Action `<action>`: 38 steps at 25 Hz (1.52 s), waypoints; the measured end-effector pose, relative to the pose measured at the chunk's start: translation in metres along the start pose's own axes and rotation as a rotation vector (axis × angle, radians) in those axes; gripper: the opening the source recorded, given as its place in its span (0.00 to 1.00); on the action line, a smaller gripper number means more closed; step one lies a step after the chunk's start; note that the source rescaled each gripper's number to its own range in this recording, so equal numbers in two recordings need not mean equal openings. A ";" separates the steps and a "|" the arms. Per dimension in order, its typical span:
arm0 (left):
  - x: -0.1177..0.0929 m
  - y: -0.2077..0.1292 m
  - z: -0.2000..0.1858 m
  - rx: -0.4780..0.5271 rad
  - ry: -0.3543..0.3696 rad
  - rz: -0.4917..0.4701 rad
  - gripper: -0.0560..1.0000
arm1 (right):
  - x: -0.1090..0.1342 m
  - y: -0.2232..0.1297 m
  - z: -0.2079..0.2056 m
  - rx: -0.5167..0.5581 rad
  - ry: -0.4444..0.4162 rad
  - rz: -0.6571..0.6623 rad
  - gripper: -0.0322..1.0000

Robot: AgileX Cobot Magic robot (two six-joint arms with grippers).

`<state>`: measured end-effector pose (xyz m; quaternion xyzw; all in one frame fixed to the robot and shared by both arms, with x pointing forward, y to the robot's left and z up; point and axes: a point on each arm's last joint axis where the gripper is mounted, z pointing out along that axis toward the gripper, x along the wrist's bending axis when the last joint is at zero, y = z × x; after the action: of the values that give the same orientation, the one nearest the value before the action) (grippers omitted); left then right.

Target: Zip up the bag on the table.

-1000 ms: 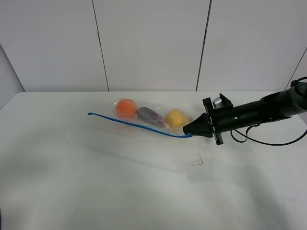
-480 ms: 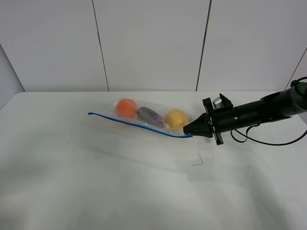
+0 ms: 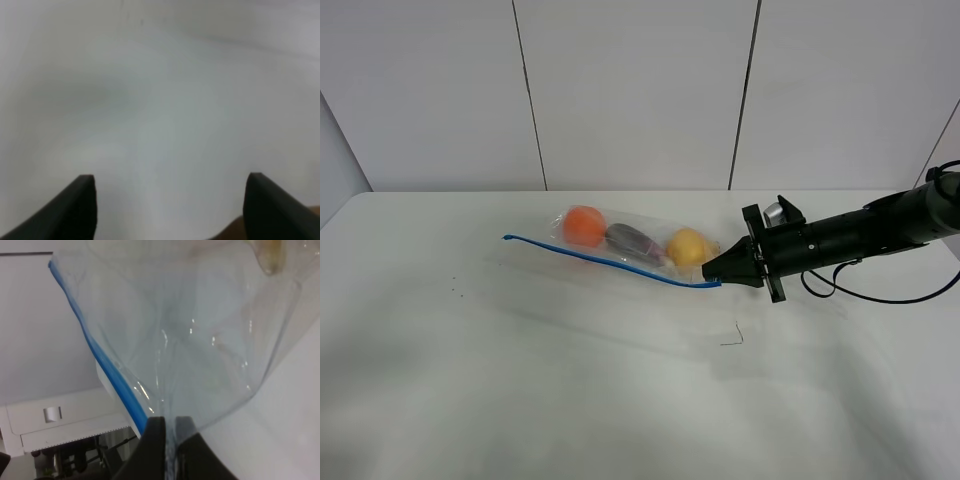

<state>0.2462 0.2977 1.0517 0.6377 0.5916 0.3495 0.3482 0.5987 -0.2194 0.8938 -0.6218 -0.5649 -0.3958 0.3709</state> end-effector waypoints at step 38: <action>-0.001 -0.006 -0.010 -0.079 -0.003 0.004 0.96 | 0.091 0.035 -0.123 -0.053 -1.030 -0.204 0.97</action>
<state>0.2341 0.2973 1.0518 0.6252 0.5756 0.3724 0.3730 0.6291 -0.2965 1.0268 -0.6867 -0.7216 -0.0869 -0.0111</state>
